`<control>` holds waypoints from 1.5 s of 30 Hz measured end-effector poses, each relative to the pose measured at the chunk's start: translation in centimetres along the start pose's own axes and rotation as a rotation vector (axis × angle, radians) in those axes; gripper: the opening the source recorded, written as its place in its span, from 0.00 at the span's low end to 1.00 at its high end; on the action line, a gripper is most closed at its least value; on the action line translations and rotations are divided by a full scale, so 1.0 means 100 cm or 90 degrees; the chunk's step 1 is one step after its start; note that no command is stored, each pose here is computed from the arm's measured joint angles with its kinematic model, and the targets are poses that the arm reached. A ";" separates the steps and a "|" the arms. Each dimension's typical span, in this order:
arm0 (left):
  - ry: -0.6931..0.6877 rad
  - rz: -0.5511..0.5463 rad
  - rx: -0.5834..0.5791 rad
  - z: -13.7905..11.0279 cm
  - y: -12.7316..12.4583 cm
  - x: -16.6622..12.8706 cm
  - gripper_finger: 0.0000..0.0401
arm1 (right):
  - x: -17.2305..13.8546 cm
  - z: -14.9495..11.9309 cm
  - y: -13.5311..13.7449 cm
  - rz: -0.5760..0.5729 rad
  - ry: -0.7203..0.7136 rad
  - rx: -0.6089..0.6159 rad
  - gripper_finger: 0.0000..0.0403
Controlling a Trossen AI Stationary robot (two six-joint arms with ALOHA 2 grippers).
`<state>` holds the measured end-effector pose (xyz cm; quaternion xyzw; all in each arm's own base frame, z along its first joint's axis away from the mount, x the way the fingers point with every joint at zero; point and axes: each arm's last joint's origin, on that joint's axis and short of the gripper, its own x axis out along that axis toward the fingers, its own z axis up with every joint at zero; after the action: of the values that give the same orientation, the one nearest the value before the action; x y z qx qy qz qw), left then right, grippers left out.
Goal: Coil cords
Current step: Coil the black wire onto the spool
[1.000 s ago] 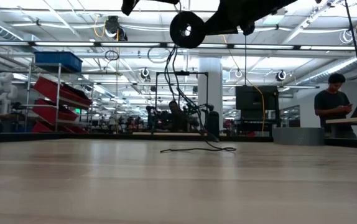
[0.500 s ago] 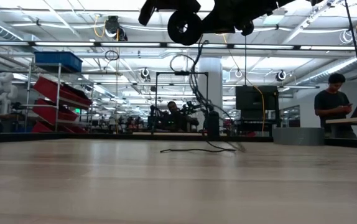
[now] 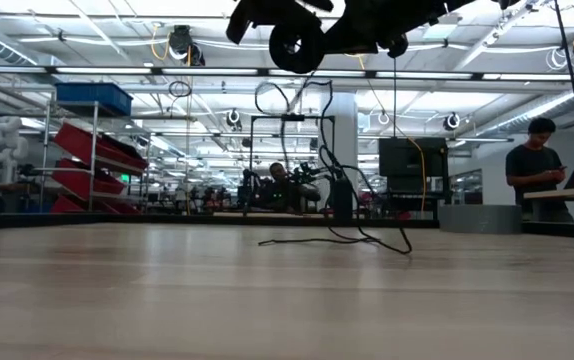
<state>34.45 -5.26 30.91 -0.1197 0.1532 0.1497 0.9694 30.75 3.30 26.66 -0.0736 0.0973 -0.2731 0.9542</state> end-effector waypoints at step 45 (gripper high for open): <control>-0.027 0.141 0.241 -0.062 -0.070 -0.024 0.59 | -0.038 0.041 -0.025 0.221 -0.086 0.099 0.00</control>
<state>32.94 -14.03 27.22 0.0855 0.1703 0.2266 0.9552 27.24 3.56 31.67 0.0000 0.0230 -0.1060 0.9941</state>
